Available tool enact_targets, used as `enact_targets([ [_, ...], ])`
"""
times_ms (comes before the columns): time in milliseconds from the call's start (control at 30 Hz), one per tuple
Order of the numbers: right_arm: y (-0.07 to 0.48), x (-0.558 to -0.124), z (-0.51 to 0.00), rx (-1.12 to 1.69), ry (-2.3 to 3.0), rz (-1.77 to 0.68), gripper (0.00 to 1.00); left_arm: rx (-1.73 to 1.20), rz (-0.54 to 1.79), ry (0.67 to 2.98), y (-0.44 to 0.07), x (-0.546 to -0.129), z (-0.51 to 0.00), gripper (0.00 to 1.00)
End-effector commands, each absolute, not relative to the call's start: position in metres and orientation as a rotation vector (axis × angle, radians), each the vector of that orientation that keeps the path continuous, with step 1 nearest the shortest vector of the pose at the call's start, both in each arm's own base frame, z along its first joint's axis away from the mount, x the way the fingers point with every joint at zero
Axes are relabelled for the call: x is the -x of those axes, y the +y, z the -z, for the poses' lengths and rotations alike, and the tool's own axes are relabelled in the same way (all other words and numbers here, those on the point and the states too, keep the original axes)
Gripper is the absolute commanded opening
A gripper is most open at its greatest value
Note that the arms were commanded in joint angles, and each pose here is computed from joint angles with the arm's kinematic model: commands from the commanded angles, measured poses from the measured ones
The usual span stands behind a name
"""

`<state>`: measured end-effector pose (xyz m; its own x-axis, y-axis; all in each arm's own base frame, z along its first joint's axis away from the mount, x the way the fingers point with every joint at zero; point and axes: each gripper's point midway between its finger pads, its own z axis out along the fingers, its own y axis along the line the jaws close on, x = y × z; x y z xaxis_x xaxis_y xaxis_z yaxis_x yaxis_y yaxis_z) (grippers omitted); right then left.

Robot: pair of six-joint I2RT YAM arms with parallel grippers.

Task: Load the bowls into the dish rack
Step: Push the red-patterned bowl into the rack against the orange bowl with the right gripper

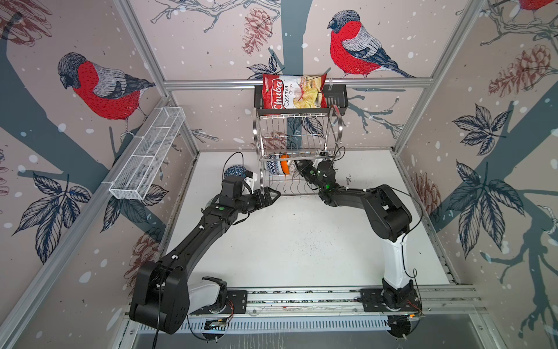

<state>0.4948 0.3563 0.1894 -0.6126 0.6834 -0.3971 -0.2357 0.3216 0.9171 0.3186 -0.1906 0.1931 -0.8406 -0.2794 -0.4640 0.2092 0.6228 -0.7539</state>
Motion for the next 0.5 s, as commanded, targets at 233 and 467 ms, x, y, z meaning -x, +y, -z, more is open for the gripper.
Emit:
enact_targets([
  [233,0.363,-0.508,-0.192,-0.352,1.758,-1.425,0.0,0.013,1.168,2.298,-0.19,-0.313,-0.189,0.98],
  [467,0.373,-0.513,-0.188,-0.307,1.781,-1.432,0.0,0.016,1.176,2.301,-0.189,-0.314,-0.188,0.98],
])
